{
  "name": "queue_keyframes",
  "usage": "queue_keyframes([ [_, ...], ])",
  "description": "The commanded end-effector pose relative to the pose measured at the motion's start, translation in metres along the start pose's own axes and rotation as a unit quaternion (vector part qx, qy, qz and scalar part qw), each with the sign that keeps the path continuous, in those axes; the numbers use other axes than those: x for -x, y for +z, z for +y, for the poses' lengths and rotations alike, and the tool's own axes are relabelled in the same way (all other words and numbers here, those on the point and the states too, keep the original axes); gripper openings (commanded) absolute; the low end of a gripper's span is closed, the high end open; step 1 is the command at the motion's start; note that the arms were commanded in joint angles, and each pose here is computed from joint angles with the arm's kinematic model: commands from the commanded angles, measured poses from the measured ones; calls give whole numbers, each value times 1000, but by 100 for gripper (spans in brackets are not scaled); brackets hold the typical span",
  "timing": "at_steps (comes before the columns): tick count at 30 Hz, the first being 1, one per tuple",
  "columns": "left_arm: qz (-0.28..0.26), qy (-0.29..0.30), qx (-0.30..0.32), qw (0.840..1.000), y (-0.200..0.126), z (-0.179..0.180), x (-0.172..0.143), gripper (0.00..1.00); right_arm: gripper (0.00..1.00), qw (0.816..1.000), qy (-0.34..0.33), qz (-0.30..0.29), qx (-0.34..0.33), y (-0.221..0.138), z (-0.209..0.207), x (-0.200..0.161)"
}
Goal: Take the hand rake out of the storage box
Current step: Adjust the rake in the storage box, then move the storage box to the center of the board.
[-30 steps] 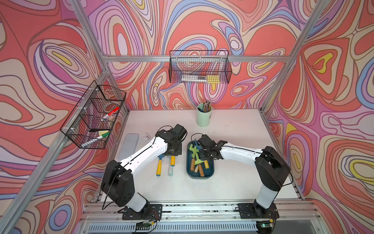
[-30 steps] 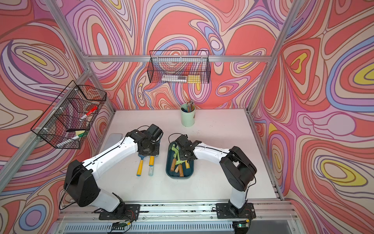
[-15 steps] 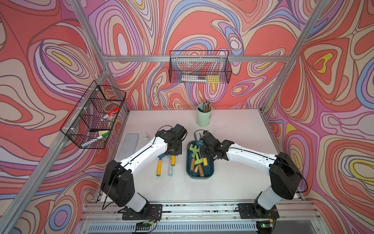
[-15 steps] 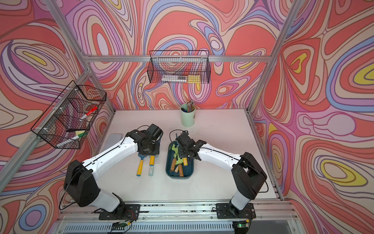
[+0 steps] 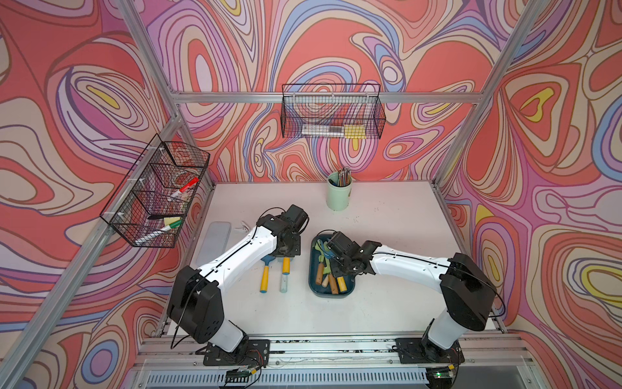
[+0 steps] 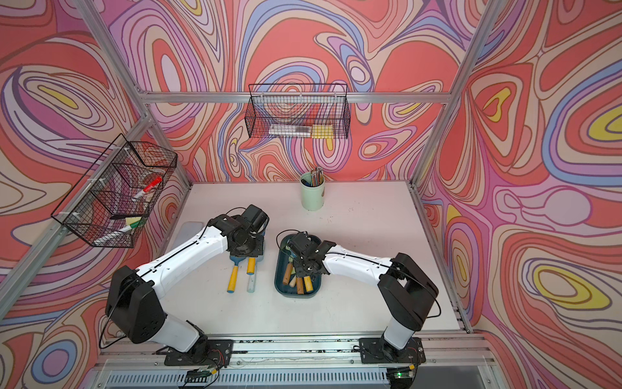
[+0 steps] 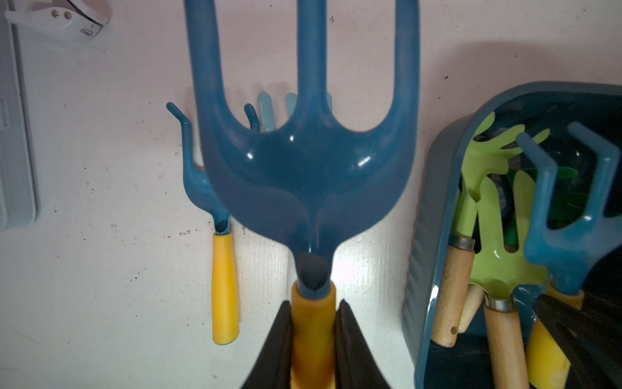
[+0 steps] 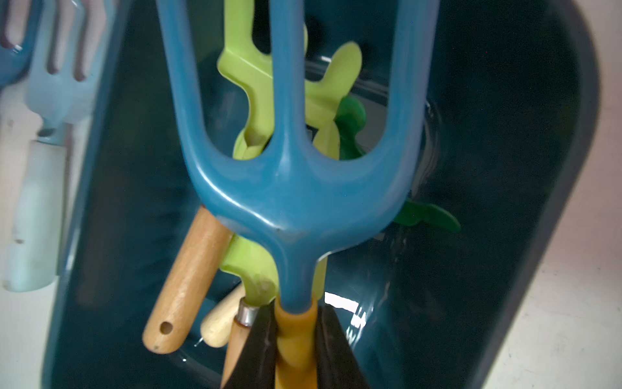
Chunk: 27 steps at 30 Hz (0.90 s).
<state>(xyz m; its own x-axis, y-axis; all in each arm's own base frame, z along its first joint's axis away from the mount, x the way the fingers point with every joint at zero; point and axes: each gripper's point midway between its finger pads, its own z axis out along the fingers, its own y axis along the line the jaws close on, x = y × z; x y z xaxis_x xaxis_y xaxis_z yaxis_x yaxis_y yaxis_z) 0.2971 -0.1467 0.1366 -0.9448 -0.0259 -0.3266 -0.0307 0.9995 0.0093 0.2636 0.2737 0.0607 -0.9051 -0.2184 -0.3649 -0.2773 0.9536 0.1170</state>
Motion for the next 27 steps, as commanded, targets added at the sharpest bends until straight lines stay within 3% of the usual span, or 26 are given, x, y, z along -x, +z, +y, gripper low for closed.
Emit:
queue_keyframes([
  [1, -19, 1, -9, 1000, -11, -2, 11, 10, 17, 1000, 3, 24, -14, 7, -4, -9],
  [4, -18, 0, -12, 1000, -11, -3, 10, 10, 19, 999, 3, 31, -20, 10, -7, -14],
  [6, -16, -1, -15, 1000, -11, -4, 10, 10, 27, 999, 5, 32, -27, 11, -10, -16],
  [11, -4, -3, -29, 1000, -6, -11, 6, 10, 33, 998, 9, 34, -45, 16, -18, -17],
  [21, -1, 5, -34, 999, -4, -20, 3, 10, 26, 996, 39, 28, -78, 11, -53, -15],
  [27, 19, 21, -39, 999, 15, -43, -13, 10, 26, 994, 54, 26, -93, 8, -73, -19],
])
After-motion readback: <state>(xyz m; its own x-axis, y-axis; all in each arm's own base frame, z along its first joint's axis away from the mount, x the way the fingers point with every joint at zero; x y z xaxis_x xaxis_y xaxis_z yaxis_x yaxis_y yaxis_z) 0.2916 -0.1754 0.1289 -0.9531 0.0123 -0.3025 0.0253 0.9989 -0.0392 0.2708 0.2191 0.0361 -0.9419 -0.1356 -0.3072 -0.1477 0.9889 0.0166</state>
